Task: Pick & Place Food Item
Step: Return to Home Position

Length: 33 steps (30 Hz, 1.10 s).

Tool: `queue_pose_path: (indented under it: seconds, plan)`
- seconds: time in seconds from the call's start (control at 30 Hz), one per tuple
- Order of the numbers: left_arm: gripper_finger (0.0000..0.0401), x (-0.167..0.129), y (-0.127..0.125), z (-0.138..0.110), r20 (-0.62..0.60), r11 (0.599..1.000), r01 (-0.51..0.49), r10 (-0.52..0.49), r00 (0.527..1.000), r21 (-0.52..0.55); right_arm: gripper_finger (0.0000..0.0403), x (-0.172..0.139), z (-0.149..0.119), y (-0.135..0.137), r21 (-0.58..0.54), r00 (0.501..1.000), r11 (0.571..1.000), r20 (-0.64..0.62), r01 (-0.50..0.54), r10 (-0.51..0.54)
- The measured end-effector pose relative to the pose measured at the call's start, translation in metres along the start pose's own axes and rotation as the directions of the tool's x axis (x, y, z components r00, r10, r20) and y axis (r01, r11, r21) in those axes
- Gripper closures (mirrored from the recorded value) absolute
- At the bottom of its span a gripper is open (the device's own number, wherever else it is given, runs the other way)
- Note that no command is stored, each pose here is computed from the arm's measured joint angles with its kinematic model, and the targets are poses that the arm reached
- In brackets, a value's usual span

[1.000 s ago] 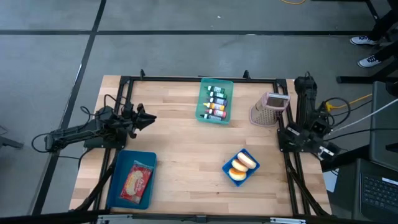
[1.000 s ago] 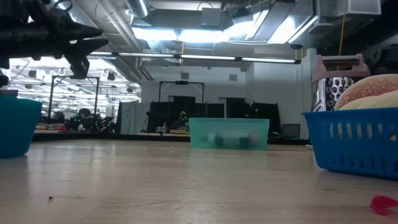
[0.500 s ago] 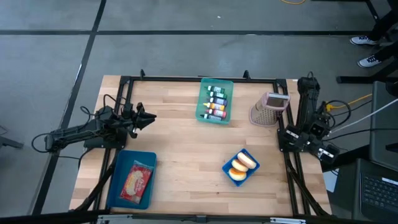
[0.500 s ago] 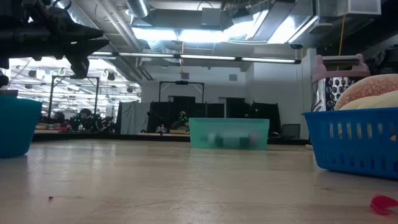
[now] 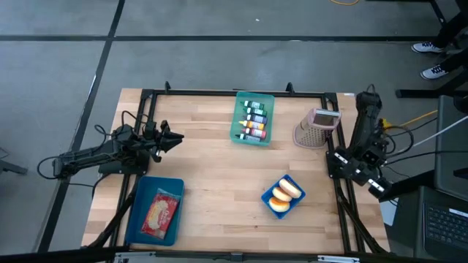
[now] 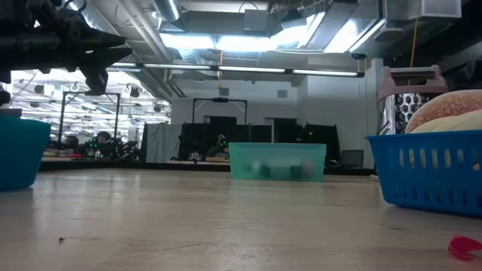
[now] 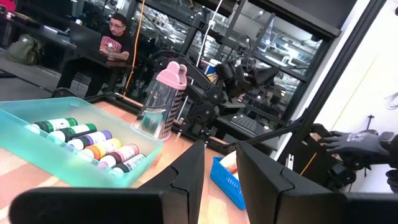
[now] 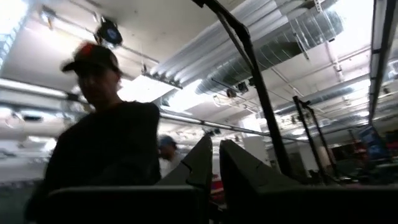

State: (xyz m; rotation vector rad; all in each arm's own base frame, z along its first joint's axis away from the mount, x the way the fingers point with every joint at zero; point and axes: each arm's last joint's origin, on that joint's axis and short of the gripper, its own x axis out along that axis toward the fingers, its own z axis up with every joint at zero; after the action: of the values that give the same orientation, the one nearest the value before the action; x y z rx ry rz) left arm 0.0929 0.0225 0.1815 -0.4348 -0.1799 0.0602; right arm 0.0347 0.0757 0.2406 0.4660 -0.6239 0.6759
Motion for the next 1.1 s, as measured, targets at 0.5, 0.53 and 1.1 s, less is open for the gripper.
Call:
queue_pose_path:
  seconds: [0.5,0.53,1.1]
  plan:
    - [0.0313,0.0,0.0,0.0,-0.003,1.0,-0.001,0.001,1.0,-0.001,0.0369,-0.007,-0.008,-0.037,-0.128,0.993,0.991,-0.11,0.028,-0.042]
    - [0.0313,0.0,0.0,0.0,-0.004,1.0,-0.002,0.002,1.0,-0.001,0.0369,-0.007,-0.011,-0.039,-0.124,0.988,0.991,-0.137,0.058,-0.075]
    - [0.0313,0.0,0.0,0.0,-0.004,1.0,-0.001,0.001,1.0,-0.001,0.0369,-0.028,-0.055,-0.057,-0.21,0.774,0.973,-0.598,0.1,-0.209]
